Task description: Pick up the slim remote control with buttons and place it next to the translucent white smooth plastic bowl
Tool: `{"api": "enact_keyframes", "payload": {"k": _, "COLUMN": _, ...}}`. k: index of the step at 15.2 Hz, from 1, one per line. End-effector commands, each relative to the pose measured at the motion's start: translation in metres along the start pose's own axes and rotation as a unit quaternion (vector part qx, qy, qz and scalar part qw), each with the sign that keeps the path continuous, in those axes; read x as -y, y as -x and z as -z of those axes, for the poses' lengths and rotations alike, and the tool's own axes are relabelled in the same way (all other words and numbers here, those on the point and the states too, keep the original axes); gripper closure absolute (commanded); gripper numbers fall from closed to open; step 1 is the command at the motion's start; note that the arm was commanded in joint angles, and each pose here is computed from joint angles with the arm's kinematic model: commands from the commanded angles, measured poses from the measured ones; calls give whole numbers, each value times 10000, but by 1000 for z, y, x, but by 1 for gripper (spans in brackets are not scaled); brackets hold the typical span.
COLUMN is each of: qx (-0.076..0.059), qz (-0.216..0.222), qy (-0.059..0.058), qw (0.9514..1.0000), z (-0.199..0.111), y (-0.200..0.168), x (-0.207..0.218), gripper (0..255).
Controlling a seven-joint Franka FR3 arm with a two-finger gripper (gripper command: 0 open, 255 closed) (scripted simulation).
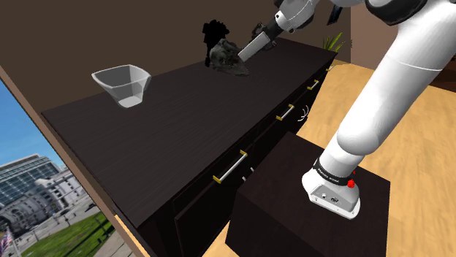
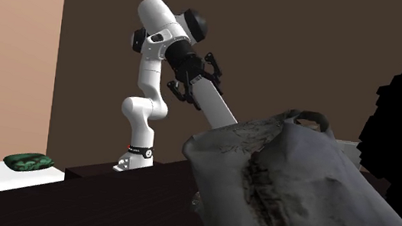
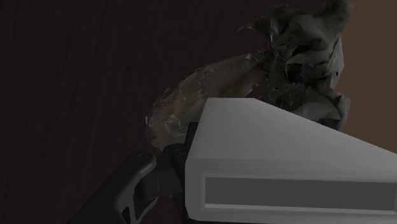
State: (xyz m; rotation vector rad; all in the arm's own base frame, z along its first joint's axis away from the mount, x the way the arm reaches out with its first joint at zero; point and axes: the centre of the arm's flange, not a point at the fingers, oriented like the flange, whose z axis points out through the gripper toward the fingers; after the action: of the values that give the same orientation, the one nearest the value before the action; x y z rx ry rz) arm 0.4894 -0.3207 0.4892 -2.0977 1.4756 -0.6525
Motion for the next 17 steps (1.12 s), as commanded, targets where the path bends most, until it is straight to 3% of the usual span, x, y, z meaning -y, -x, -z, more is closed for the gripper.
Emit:
{"api": "enact_keyframes", "payload": {"k": 1, "qx": -26, "qz": 1, "qy": -20, "qw": 10000, "z": 10, "y": -3, "x": 9, "gripper": 255}}
{"api": "enact_keyframes", "payload": {"k": 17, "qx": -26, "qz": 1, "qy": -20, "qw": 10000, "z": -20, "y": 194, "x": 79, "gripper": 255}}
